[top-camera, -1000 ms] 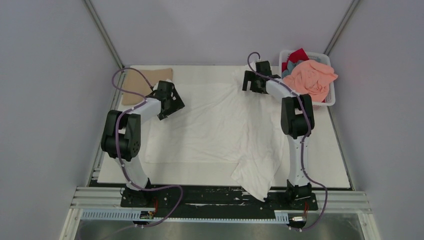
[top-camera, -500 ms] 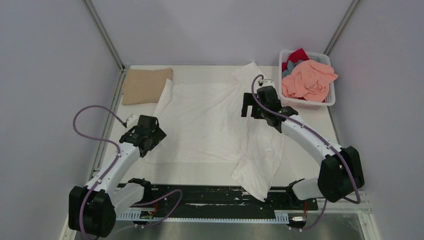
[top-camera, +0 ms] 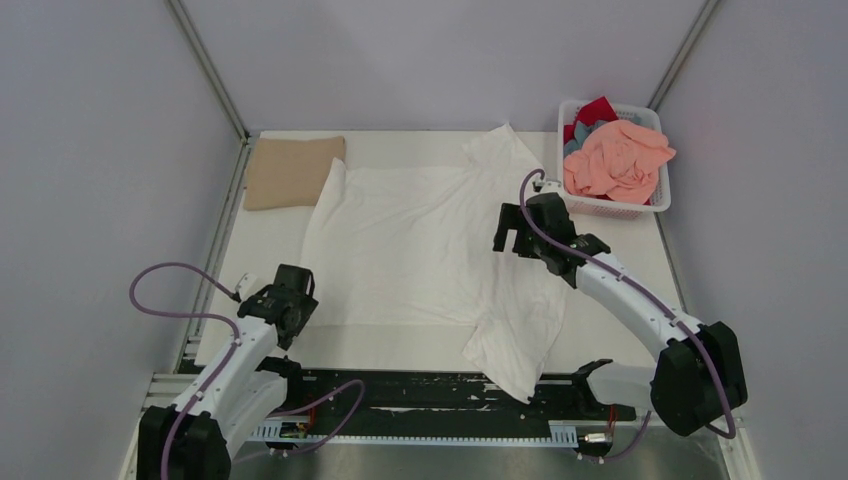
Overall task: Fold and stack the t-shirts
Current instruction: Flatten out the tshirt, then grab the side of the flattened tshirt closest away from the robot with both arms
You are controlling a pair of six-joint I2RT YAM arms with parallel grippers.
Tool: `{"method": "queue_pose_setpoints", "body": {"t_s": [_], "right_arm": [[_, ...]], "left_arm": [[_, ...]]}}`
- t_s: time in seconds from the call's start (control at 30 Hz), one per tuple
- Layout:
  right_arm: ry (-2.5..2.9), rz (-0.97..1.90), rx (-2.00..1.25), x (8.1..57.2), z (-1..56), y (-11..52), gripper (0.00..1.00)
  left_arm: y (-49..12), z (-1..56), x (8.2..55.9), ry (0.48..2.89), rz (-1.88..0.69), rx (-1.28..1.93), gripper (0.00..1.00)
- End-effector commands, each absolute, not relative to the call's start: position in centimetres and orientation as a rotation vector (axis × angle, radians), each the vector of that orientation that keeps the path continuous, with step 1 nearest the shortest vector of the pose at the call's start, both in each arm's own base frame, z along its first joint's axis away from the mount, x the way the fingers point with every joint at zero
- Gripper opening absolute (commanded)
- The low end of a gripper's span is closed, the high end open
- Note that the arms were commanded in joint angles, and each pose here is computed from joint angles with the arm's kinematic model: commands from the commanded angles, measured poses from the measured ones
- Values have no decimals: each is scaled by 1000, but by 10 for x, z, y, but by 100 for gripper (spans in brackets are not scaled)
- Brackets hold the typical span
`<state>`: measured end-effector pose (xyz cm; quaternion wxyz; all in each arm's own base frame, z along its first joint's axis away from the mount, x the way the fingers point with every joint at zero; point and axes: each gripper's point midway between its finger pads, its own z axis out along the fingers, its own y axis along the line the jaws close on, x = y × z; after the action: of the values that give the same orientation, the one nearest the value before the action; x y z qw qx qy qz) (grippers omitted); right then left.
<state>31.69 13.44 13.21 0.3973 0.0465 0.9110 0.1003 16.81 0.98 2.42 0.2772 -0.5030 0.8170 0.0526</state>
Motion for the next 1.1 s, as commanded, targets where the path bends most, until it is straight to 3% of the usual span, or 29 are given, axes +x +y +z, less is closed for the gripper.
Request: {"method": "queue_pose_setpoints", "body": {"t_s": [0.0, 0.17, 0.27, 0.3, 0.43, 0.8, 1.07], "right_arm": [[2265, 292, 167, 316, 142, 135, 100], [2272, 283, 182, 308, 145, 131, 100], [2297, 279, 161, 298, 145, 129, 100], [2313, 276, 152, 292, 143, 129, 100], [2420, 282, 30, 258, 131, 138, 99], [3020, 396, -512, 57, 66, 174, 87], [3101, 219, -519, 31, 22, 165, 70]], "left_arm": [[11, 20, 182, 2104, 113, -1434, 72], [10, 9, 186, 2120, 122, -1434, 53], [8, 5, 190, 2134, 112, -1419, 33], [6, 4, 194, 2135, 96, -1413, 22], [2, 3, 199, 2147, 66, -1391, 1], [7, 12, 201, 2117, 62, -1325, 0], [7, 14, 203, 2119, 58, -1309, 0]]}}
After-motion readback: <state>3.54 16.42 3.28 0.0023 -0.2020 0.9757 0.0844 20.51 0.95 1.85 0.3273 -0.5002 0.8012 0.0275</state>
